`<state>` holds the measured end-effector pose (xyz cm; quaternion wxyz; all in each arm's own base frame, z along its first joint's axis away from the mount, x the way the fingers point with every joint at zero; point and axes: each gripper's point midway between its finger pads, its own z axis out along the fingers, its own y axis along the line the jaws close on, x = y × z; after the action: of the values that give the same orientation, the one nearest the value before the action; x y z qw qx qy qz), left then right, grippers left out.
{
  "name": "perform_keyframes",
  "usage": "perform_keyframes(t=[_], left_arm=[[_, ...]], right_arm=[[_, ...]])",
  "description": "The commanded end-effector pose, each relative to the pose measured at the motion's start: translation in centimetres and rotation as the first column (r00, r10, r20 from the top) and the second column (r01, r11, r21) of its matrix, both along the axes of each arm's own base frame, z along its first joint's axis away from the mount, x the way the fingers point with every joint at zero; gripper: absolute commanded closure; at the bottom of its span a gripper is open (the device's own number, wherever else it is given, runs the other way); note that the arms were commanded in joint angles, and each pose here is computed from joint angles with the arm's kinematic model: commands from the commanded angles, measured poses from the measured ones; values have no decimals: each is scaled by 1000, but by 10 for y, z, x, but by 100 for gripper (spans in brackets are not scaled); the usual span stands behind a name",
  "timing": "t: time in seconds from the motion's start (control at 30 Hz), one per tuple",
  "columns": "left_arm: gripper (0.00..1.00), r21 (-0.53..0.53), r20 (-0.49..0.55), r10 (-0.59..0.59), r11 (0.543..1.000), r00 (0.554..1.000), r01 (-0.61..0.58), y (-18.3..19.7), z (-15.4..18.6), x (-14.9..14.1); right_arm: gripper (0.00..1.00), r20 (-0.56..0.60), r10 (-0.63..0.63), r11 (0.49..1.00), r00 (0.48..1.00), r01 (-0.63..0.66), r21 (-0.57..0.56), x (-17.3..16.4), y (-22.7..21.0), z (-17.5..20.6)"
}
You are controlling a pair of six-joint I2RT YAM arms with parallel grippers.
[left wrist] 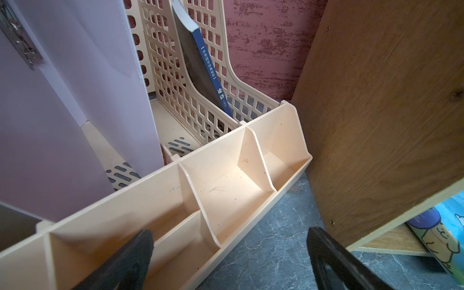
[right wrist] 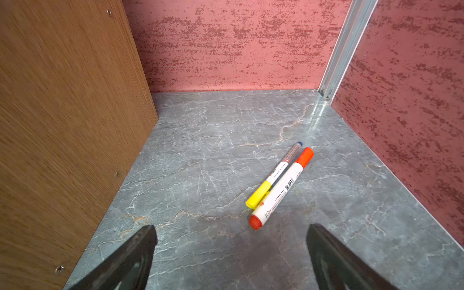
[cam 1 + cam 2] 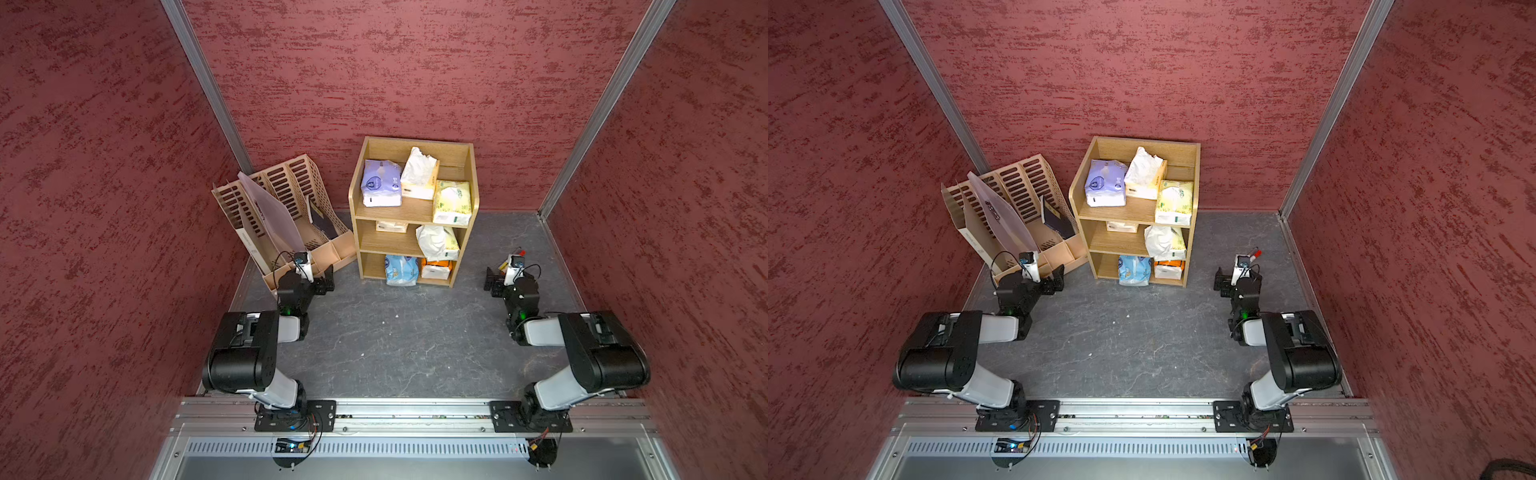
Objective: Remove the tissue boxes from the shelf
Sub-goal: Adjust the box of tissues on the shelf.
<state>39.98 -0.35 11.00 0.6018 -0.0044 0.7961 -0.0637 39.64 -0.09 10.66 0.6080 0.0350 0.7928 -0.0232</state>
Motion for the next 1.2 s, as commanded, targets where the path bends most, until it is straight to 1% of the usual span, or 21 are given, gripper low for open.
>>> perform_keyframes(t=[0.0,0.8,0.87,0.93,1.0,1.03,1.07,1.17], left_arm=[[0,1,16,0,1000,1000,0,2,5,1],[0,0,16,6,1000,1000,-6,3,5,1],[0,-8,27,21,1000,999,-20,6,11,-1],[0,-5,22,47,999,999,-46,10,26,-4],[0,-4,15,125,992,992,-125,21,50,-7],[0,-22,1,174,984,985,-174,26,61,-11],[0,-49,-39,198,978,979,-200,27,68,-18],[0,-103,-131,210,969,969,-224,18,96,-38]], right_arm=[[2,31,14,1000,999,-14,1,7,1,11],[2,32,13,1000,999,-13,2,7,1,12],[2,33,10,1000,999,-11,1,6,0,11],[2,34,-18,1000,999,18,5,7,-4,18],[1,-35,-71,997,997,71,1,12,-13,24],[2,-78,-104,994,991,105,5,14,-17,34],[2,-146,-139,990,979,141,5,15,-22,36],[2,-277,-248,965,928,262,14,8,-37,51]])
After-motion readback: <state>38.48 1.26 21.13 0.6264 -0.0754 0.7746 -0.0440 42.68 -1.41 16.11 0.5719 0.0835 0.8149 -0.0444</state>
